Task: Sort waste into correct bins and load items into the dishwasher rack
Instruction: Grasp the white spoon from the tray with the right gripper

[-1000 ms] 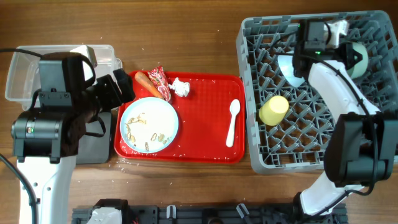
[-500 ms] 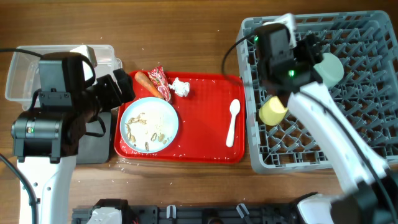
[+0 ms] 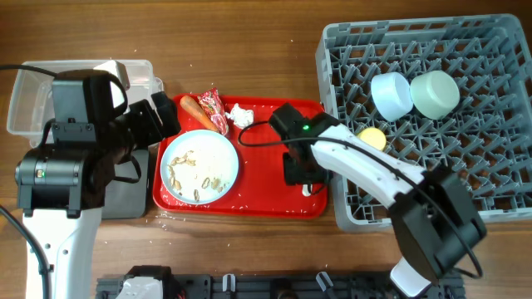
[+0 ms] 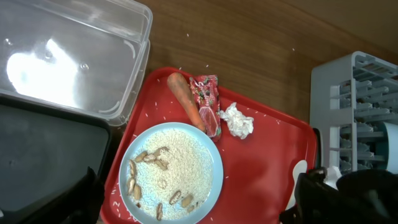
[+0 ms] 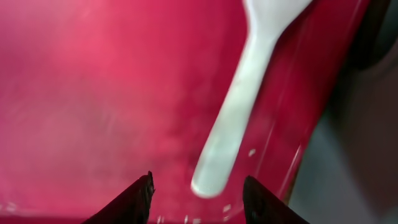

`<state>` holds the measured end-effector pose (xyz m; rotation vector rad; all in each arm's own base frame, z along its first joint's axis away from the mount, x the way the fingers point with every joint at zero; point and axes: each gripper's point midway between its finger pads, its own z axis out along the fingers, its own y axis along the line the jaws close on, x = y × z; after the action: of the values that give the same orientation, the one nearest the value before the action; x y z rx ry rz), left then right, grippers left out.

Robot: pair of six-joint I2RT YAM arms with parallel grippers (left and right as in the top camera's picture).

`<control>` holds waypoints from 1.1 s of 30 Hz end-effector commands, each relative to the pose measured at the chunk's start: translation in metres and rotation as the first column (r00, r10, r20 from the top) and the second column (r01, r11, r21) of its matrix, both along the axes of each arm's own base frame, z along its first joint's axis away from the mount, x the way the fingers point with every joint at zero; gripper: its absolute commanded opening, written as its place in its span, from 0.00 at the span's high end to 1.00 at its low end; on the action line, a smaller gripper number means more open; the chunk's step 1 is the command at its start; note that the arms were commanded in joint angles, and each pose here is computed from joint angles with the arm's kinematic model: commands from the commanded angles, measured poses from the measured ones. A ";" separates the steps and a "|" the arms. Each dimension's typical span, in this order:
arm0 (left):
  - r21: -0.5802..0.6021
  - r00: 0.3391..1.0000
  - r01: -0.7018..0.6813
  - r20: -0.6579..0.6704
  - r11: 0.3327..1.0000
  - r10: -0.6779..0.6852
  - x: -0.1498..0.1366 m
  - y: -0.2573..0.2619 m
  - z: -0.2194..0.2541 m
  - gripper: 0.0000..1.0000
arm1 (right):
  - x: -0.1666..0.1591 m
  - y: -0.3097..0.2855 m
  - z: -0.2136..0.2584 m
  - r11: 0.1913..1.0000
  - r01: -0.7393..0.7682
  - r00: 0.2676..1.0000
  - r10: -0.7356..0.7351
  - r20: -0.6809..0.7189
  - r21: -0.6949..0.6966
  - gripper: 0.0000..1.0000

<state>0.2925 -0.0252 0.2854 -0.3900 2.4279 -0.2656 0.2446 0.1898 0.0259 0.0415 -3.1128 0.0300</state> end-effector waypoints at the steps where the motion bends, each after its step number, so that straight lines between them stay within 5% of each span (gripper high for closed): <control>1: 0.004 1.000 -0.008 0.020 1.000 0.008 0.001 0.003 0.007 0.00 | 0.005 -0.014 -0.018 0.995 0.069 0.997 -0.070 -0.015 -0.066 0.50; 8: 0.004 1.000 -0.008 0.020 1.000 0.008 0.001 0.003 0.007 0.00 | 0.030 -0.018 -0.030 0.998 0.049 0.999 -0.049 0.022 -0.031 0.53; 10: 0.004 1.000 -0.008 0.020 1.000 0.008 0.001 0.003 0.007 0.00 | 0.040 -0.024 -0.030 0.998 0.068 0.997 -0.068 0.039 -0.017 0.72; 13: 0.004 1.000 -0.008 0.020 1.000 0.008 0.001 0.003 0.007 0.00 | 0.048 -0.015 -0.026 0.999 -0.014 0.999 0.012 0.046 0.040 0.82; 17: 0.004 1.000 -0.008 0.020 1.000 0.008 0.001 0.003 0.007 0.00 | 0.056 0.014 0.023 0.980 -0.073 0.996 0.061 0.068 0.188 0.89; 21: 0.004 1.000 -0.008 0.020 1.000 0.008 0.001 0.003 0.007 0.00 | 0.077 0.021 0.125 0.948 -0.153 0.945 0.057 0.323 0.280 0.96; 26: 0.004 1.000 -0.008 0.020 1.000 0.008 0.001 0.003 0.007 0.00 | 0.113 -0.065 0.190 0.997 -0.070 0.798 0.043 0.601 0.022 0.96; 33: 0.004 1.000 -0.008 0.020 1.000 0.008 0.001 0.003 0.007 0.00 | 0.155 -0.104 0.127 0.966 -0.153 0.830 0.240 0.504 -0.208 0.96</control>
<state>0.2924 -0.0252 0.2854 -0.3901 2.4283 -0.2656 0.3946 0.1038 0.1953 0.2804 -3.7586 0.0954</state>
